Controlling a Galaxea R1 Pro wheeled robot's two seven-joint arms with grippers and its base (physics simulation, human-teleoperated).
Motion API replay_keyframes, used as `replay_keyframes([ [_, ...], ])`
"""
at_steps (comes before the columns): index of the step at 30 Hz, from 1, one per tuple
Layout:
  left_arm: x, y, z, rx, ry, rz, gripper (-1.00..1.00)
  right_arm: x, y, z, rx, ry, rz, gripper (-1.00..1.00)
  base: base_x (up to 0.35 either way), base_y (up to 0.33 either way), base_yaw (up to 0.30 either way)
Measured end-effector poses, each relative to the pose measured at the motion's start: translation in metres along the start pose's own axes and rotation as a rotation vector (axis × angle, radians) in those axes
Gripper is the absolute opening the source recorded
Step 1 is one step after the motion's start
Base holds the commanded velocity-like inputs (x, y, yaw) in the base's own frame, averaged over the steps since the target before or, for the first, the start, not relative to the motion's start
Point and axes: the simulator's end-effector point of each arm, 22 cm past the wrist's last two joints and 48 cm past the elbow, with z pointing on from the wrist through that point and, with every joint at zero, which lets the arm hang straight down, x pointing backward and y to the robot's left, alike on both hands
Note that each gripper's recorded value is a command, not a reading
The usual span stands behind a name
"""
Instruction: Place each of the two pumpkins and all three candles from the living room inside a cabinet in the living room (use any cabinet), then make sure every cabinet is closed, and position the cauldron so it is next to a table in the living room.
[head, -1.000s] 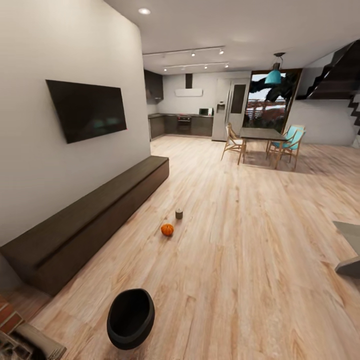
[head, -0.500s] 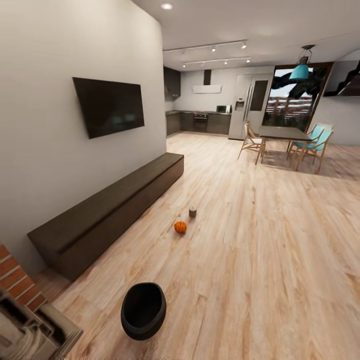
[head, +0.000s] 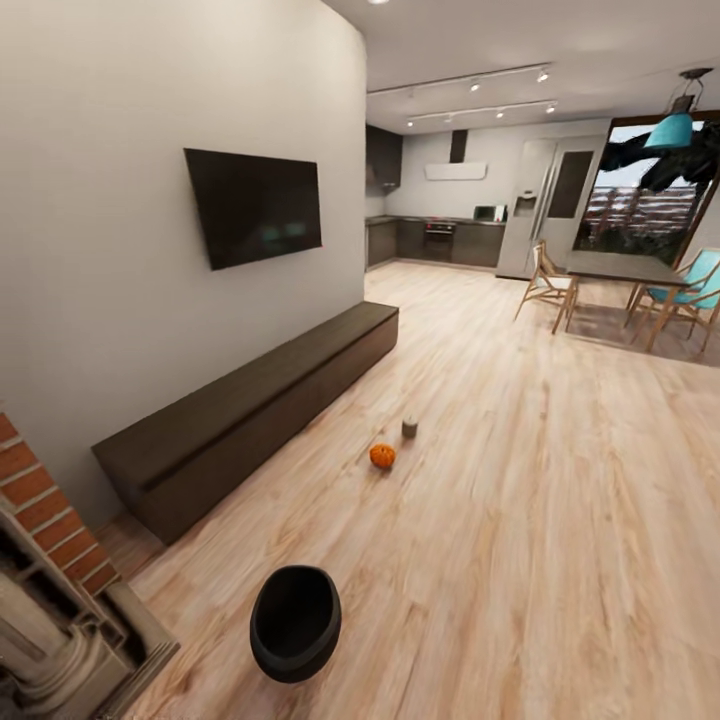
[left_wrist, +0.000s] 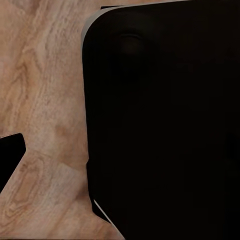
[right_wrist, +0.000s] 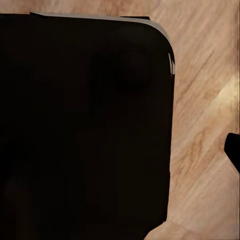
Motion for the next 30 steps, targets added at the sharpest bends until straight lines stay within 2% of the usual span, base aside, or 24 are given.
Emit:
replay_keyframes([
  [11, 0.004, -0.001, 0.0, 0.002, 0.01, 0.005, 1.0, 0.004, 0.0, 0.0, 0.0, 0.01, 0.0, 1.0, 0.062, -0.254, 0.239],
  [20, 0.007, -0.001, -0.001, 0.002, 0.018, 0.006, 1.0, 0.007, 0.0, -0.001, 0.0, 0.019, 0.0, 1.0, 0.156, -0.193, 0.24],
  [30, 0.008, -0.001, -0.001, 0.002, 0.016, 0.006, 1.0, 0.011, 0.0, -0.001, 0.0, 0.027, 0.0, 1.0, 0.257, -0.04, 0.241],
])
